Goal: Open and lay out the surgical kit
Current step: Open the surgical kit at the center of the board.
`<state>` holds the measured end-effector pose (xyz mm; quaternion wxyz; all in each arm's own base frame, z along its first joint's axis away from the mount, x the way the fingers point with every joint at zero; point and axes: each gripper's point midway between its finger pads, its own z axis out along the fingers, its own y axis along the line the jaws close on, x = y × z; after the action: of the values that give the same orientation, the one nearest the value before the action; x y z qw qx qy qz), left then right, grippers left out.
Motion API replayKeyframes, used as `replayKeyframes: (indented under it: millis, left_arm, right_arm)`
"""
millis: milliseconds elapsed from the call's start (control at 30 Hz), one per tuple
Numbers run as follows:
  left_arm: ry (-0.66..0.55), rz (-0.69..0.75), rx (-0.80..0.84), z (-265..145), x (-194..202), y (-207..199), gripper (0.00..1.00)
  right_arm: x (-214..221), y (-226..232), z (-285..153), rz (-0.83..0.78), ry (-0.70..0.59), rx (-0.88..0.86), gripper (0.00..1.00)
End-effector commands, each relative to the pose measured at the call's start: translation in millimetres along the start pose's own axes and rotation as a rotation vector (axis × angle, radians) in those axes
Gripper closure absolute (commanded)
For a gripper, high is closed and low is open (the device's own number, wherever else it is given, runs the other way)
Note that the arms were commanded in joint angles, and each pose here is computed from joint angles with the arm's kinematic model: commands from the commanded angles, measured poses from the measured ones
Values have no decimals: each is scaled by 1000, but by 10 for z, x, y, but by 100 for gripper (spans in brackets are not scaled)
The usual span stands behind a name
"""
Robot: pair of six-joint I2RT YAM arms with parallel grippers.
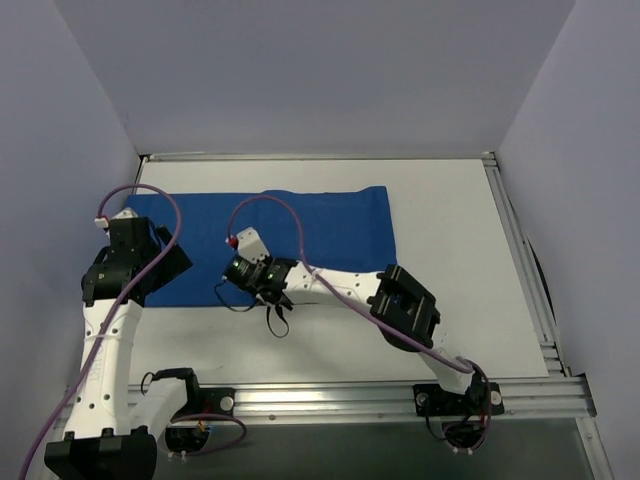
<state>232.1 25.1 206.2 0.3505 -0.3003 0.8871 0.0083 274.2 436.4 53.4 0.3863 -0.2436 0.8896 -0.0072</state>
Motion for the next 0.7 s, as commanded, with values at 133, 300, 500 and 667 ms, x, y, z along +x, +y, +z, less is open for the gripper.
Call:
replayKeyframes:
  millis: [133, 300, 500, 667]
  left_arm:
    - [-30, -5, 23, 73, -42, -59, 6]
    - [-44, -6, 18, 113, -59, -57, 6]
    - [-63, -9, 32, 123, -50, -70, 6]
    - [-40, -10, 65, 131, 70, -111, 6]
  right_arm:
    - [-645, -1634, -322, 208, -92, 260, 100]
    - [-232, -3116, -362, 308, 8, 585, 100]
    - [558, -4990, -907, 504, 150, 1026, 100]
    - [1128, -6019, -1411, 654, 221, 1268, 100]
